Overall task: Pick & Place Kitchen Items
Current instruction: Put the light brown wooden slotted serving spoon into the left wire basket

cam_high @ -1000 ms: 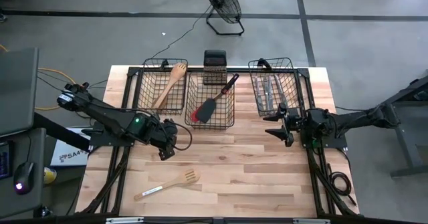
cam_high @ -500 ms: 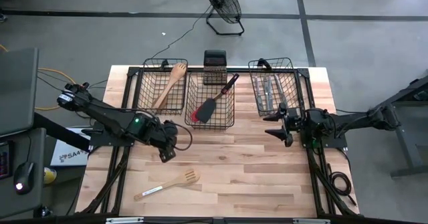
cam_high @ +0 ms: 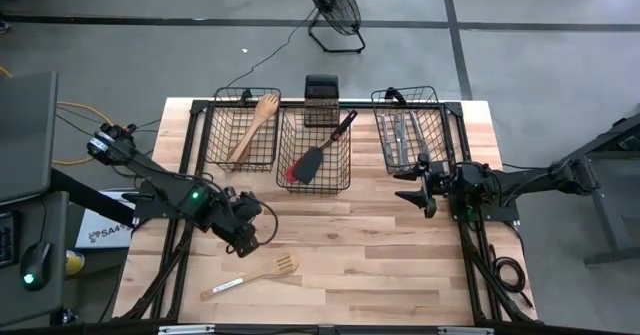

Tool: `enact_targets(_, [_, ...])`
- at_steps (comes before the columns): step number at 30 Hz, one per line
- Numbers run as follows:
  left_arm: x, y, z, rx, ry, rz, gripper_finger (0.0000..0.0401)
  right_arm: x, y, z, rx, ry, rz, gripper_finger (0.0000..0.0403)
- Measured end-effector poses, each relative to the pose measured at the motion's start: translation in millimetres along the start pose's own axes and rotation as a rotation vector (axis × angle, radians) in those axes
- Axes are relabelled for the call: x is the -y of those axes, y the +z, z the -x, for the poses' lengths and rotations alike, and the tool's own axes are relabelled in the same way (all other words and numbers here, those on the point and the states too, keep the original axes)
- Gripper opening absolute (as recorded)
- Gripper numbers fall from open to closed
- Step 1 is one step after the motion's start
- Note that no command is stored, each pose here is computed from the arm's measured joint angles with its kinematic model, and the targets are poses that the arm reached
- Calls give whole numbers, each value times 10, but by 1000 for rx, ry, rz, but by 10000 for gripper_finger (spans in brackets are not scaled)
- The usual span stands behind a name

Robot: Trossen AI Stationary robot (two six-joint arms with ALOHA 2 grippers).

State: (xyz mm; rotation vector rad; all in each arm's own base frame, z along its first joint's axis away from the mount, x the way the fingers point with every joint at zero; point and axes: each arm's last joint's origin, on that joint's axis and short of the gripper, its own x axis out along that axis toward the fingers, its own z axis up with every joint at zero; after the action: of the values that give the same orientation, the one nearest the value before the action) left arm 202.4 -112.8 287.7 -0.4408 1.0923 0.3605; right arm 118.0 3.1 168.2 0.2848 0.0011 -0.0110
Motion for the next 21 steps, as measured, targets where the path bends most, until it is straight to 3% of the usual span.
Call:
enact_targets(13, [40,-14,4,-18,-38,153,163,1,-2,0,0,0,1,263])
enact_targets(21, [181,-73,-183,-100,-15,244,163,1,-5,0,-1,0,1,263])
